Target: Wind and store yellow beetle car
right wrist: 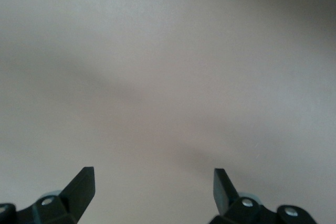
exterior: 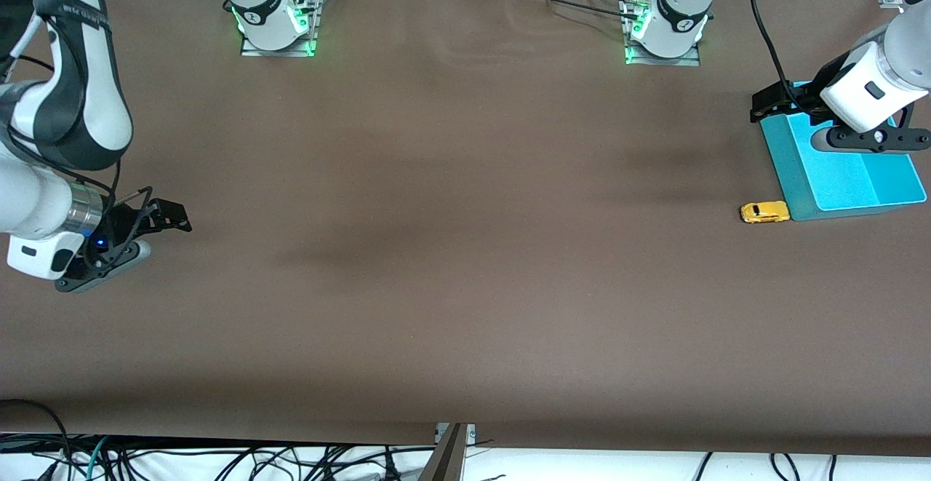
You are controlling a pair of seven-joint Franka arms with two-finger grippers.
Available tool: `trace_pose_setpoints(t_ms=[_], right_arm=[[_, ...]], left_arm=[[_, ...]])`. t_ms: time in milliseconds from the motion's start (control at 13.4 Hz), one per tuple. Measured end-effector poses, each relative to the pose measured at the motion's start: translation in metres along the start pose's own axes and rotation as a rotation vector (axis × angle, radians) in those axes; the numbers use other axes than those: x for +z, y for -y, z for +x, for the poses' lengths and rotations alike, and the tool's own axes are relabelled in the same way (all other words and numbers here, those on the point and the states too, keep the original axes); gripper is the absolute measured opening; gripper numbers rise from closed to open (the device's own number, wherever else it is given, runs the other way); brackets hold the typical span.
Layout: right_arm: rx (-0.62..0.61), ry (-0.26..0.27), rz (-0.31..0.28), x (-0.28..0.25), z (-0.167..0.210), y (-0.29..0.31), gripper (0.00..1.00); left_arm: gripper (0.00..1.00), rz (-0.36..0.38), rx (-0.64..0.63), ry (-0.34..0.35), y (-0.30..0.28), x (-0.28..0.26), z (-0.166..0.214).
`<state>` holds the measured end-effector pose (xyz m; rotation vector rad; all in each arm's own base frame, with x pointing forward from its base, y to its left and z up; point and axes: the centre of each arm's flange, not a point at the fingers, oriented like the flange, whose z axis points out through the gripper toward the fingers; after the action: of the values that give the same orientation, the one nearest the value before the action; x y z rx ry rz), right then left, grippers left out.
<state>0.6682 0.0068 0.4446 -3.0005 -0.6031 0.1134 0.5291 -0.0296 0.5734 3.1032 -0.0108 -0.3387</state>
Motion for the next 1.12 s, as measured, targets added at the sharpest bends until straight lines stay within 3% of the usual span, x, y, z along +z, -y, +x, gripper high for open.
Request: trace_pose_setpoints(t_ms=[223,447,670,1117], right_arm=[[0.152,0.000,0.002,-0.034,-0.006,0.021,1.00],[0.295,0.034,0.013,-0.054,-0.019,0.037,1.00],[0.328,0.047,0.012,-0.070,-0.030,0.041,1.00],[0.328,0.039,-0.115,-0.092,-0.043,0.032,1.00]], left_arm=[[1.00,0.000,0.000,0.000,0.000,0.000,0.000],[1.00,0.000,0.000,0.000,0.000,0.000,0.000],[1.00,0.000,0.000,0.005,0.000,0.002,0.000],[1.00,0.001,0.003,0.013,-0.002,0.003,0.000]])
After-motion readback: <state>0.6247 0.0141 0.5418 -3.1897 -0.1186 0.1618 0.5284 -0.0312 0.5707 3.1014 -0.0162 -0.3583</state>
